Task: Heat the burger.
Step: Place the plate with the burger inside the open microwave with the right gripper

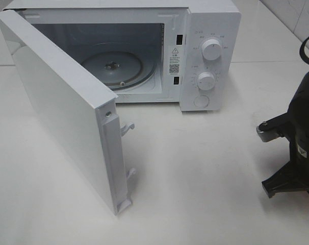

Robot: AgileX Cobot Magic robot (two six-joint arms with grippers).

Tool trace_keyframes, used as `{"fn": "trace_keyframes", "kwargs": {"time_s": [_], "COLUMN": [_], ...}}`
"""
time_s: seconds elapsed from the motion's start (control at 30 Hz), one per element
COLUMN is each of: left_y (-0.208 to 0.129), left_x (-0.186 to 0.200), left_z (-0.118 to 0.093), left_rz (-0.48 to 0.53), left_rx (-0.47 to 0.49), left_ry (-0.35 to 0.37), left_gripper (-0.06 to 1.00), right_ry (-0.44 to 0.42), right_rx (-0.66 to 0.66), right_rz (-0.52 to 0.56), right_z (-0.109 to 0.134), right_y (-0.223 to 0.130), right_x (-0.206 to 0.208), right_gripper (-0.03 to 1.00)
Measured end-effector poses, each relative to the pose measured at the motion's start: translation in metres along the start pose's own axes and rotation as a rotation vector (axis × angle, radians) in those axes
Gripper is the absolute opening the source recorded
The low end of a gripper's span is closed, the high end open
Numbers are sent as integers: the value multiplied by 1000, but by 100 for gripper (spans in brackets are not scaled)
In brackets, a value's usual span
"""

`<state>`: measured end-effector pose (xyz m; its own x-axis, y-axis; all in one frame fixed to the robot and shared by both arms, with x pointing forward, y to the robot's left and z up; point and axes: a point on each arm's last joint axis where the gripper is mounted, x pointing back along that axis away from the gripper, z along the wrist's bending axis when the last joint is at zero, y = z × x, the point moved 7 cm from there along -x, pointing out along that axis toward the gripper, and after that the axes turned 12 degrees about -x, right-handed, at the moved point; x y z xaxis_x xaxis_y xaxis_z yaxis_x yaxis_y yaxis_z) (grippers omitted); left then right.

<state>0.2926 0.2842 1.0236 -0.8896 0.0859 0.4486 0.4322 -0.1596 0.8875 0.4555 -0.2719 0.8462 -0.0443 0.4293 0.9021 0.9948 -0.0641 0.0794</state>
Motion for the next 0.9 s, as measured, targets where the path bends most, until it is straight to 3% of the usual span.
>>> {"fn": "trace_keyframes", "kwargs": {"time_s": [0.9], "left_y": [0], "left_x": [0], "left_z": [0], "left_rz": [0], "left_rx": [0], "left_ry": [0], "left_gripper": [99], "right_ry": [-9], "right_rx": [165], "right_rz": [-168], "right_z": [11], "right_y": [-28], "right_x": [57], "right_gripper": [3]}}
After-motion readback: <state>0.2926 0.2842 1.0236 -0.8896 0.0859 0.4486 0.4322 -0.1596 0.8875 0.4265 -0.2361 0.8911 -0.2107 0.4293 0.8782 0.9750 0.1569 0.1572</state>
